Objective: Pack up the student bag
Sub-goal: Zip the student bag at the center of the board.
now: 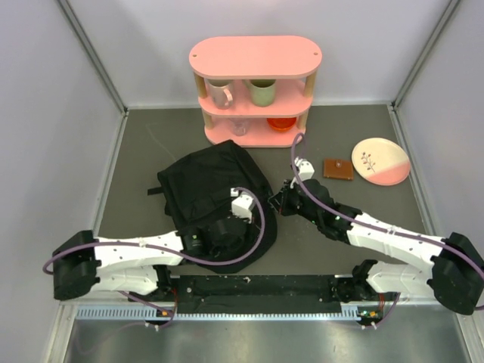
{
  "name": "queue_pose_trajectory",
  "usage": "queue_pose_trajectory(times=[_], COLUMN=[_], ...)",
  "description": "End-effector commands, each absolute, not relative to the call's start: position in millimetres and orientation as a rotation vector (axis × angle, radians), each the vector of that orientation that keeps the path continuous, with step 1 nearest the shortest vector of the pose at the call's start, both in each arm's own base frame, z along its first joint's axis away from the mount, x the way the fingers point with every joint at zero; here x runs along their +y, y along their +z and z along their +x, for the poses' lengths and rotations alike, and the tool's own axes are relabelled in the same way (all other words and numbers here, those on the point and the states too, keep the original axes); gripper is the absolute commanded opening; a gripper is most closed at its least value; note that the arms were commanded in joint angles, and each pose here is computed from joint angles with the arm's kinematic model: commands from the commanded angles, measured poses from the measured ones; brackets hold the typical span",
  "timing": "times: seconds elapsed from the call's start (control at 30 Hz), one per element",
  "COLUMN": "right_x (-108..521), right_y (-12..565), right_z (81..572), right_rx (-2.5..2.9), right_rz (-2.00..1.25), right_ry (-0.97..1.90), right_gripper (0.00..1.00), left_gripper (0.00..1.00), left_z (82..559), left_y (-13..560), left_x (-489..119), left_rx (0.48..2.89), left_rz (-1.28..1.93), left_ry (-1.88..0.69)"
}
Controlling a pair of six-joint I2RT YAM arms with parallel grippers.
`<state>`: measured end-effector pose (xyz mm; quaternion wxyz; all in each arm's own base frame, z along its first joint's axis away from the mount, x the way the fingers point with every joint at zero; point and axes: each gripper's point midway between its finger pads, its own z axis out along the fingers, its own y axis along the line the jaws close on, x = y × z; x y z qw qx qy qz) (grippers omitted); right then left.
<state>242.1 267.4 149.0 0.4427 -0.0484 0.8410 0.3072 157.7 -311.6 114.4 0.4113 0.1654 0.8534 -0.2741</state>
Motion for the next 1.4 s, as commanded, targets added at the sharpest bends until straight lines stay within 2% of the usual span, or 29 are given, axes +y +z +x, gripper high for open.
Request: queue_pose_trajectory(times=[0.0, 0.17, 0.43, 0.87, 0.9, 0.93, 0.97, 1.1, 1.2, 1.37], right_x=[283, 295, 295, 276, 278, 281, 282, 284, 287, 282], right_y=[197, 213, 199, 175, 174, 172, 175, 172, 165, 159], right_z=[266, 286, 303, 297, 294, 288, 283, 262, 247, 240], right_rx=[1.937, 1.897, 1.926, 1.962, 1.966, 1.974, 1.964, 1.97, 1.989, 1.996], right_rz=[-0.091, -0.069, -0.008, 0.023, 0.011, -0.018, -0.024, -0.064, -0.111, -0.115], right_ry=[0.801, 0.844, 0.795, 0.77, 0.783, 0.811, 0.825, 0.856, 0.865, 0.857], right_gripper=[0.0, 0.0, 0.0, 0.0, 0.0, 0.0, 0.0, 0.0, 0.0, 0.0], left_gripper=[0.0, 0.0, 0.0, 0.0, 0.07, 0.19, 0.51, 0.83, 0.99, 0.99], left_z=[118, 90, 67, 46, 48, 51, 57, 79, 97, 118], left_y=[92, 80, 71, 65, 68, 75, 80, 114, 146, 184], left_x=[-293, -277, -267, -240, -239, -240, -239, -243, -247, -269], left_rx=[2.212, 2.213, 2.232, 2.239, 2.231, 2.22, 2.2, 2.098, 2.004, 1.903], left_rz=[0.479, 0.506, 0.55, 0.546, 0.535, 0.513, 0.487, 0.409, 0.355, 0.336], left_ry=[-0.833, -0.903, -0.888, -0.93, -0.923, -0.921, -0.904, -0.859, -0.809, -0.758])
